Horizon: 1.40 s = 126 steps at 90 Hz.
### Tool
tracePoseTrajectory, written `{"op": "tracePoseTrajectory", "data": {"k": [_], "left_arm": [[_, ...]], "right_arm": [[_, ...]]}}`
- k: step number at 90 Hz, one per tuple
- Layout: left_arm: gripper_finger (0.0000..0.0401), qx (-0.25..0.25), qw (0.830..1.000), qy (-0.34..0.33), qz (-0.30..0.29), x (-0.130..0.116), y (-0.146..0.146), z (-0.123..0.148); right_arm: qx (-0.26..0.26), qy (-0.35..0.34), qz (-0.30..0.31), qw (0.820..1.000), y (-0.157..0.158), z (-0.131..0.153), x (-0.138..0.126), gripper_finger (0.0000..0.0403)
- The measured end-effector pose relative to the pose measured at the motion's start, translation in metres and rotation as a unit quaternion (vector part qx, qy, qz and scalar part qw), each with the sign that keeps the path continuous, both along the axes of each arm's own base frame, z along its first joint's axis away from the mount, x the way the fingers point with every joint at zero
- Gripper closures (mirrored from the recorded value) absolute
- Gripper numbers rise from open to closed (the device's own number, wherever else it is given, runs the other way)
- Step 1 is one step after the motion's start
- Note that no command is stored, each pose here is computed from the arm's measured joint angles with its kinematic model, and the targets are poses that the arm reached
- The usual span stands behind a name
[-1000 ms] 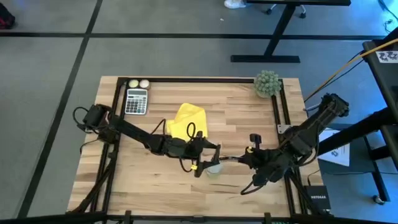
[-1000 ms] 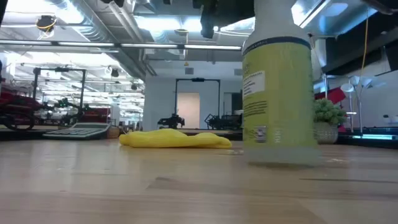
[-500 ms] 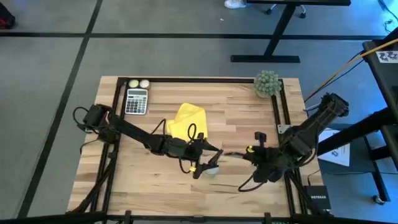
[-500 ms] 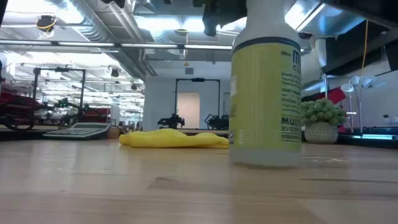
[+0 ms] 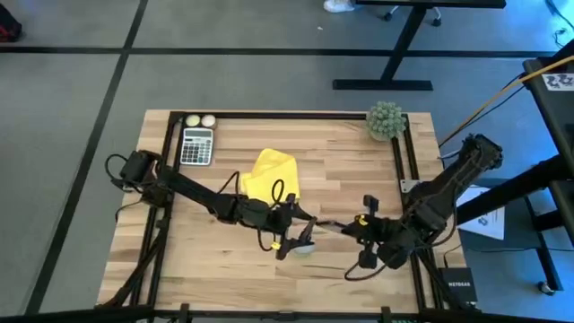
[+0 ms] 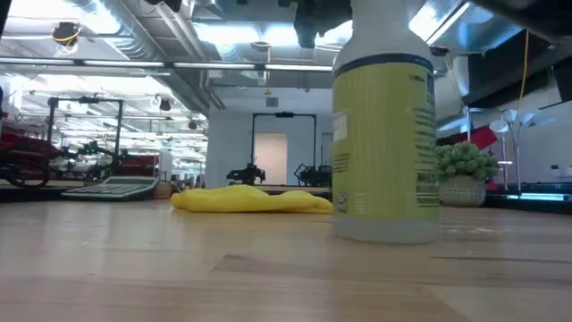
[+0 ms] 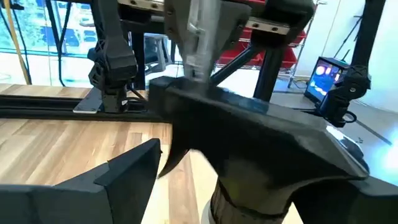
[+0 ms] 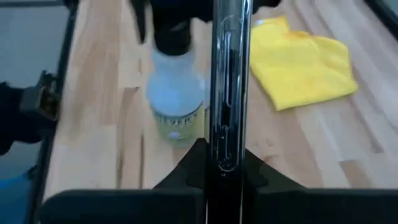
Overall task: Apply microfiber cloth
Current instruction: Spray the front screen of the black cellphone using the spray bottle
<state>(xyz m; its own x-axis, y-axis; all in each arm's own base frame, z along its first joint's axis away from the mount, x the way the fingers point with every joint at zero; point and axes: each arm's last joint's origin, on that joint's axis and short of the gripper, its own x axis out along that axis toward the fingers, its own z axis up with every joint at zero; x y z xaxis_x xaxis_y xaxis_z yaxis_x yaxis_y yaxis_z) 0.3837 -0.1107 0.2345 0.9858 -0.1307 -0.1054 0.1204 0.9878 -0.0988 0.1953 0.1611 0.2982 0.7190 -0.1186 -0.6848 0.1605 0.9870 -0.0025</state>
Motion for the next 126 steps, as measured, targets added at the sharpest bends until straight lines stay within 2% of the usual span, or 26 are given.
{"op": "tracePoseTrajectory", "data": {"k": [20,36,42,56,64,72,86,99,112,126], "left_arm": [[0.01,0.001,1.0,0.0,0.001,0.0,0.0,0.0],[0.01,-0.002,1.0,0.0,0.001,0.0,0.0,0.0],[0.01,-0.003,1.0,0.0,0.001,0.0,0.0,0.0],[0.01,-0.007,1.0,0.001,0.0,0.0,-0.001,0.0],[0.01,-0.008,1.0,0.001,-0.001,0.0,-0.001,0.0],[0.01,-0.009,1.0,0.001,-0.002,0.0,-0.001,0.0],[0.01,-0.009,1.0,0.001,-0.002,0.0,-0.001,0.0],[0.01,-0.007,1.0,0.001,-0.002,0.0,-0.001,0.0],[0.0103,-0.007,1.0,0.001,0.001,0.0,0.0,0.0],[0.0143,-0.006,1.0,0.002,0.006,0.001,0.002,0.0]], "right_arm": [[-0.013,0.002,0.006,1.0,-0.001,-0.005,0.011,0.0395],[-0.014,0.015,0.0,1.0,-0.003,-0.004,0.005,0.0395],[-0.02,0.015,-0.016,1.0,-0.007,0.0,-0.006,0.0395],[-0.08,0.001,-0.08,0.994,-0.021,0.003,-0.02,0.0395],[-0.108,-0.012,-0.1,0.989,-0.03,0.0,-0.011,0.0395],[-0.118,-0.031,-0.091,0.988,-0.039,-0.01,0.01,0.0395],[-0.075,-0.075,-0.042,0.993,-0.053,-0.024,0.04,0.0395],[-0.083,-0.085,-0.063,0.991,-0.061,-0.031,0.044,0.0395],[-0.078,-0.103,-0.059,0.99,-0.059,-0.027,0.046,0.0395],[-0.074,-0.108,-0.056,0.99,-0.059,-0.026,0.047,0.0395]]}}
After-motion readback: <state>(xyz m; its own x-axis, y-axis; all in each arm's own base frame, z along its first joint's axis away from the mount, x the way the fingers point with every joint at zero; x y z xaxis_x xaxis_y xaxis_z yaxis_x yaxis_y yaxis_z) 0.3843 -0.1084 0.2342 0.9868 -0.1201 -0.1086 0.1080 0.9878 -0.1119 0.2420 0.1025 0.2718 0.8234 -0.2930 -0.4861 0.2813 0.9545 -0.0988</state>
